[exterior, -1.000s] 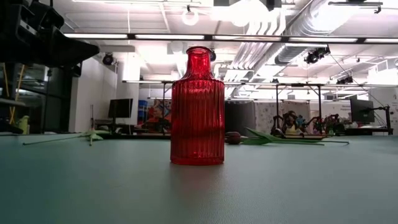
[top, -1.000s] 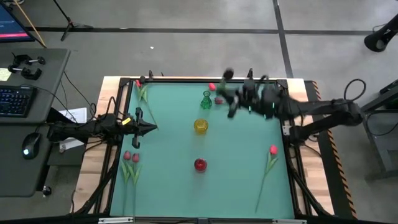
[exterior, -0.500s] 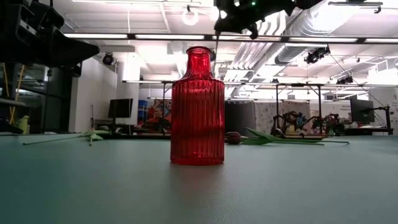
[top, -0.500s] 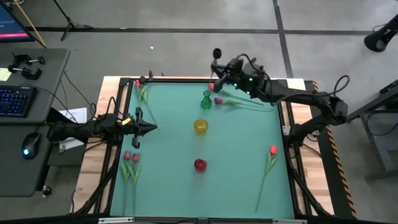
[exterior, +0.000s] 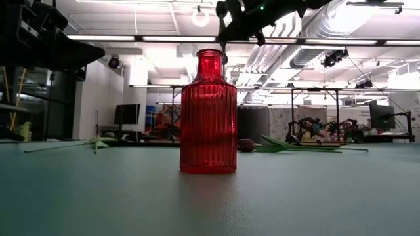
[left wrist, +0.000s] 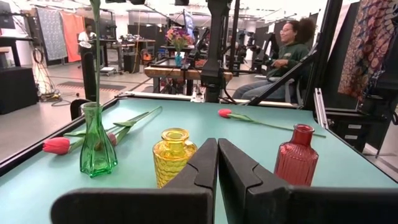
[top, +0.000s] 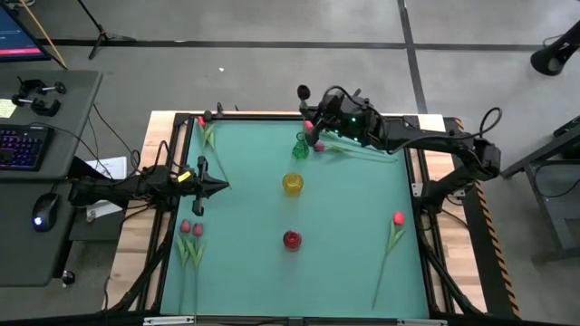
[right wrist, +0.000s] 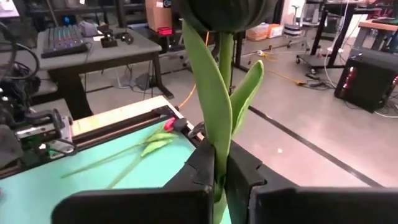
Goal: Sort flowers into vase by color
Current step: Put the right black flower into the green flower vase
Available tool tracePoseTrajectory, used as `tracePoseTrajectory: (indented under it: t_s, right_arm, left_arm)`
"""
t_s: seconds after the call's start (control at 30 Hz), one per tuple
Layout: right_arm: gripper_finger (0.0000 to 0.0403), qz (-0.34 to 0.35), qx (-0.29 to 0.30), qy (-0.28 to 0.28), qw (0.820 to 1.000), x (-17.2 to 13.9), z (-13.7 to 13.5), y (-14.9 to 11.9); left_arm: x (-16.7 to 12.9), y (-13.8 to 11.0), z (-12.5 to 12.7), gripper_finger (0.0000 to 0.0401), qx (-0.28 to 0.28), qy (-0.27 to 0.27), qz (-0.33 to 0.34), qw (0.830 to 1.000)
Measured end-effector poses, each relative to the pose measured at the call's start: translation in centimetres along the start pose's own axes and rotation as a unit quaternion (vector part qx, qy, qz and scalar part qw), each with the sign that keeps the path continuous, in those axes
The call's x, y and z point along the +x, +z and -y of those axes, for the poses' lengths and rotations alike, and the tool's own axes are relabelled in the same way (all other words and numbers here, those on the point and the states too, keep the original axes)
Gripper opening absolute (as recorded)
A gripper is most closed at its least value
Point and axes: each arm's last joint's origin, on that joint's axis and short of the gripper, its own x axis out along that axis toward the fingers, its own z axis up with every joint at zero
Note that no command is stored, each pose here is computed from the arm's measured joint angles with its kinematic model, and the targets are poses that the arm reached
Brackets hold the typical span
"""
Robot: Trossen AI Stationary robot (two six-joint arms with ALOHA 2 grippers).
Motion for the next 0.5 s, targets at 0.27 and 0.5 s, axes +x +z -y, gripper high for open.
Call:
tracePoseTrajectory:
  t_s: [0.27,0.5]
  right_arm:
    - [0.0119,-0.037,0.049,0.016,0.998,-0.5,0.0,-0.4]
    - [0.0269,-0.062,0.049,0.013,0.997,-2.1,0.4,0.0]
  left_arm:
    - [0.0,0.0,0.0,0.0000,0.000,0.000,0.000,1.000]
    - [0.0,0.0,0.0,0.0000,0.000,0.000,0.000,1.000]
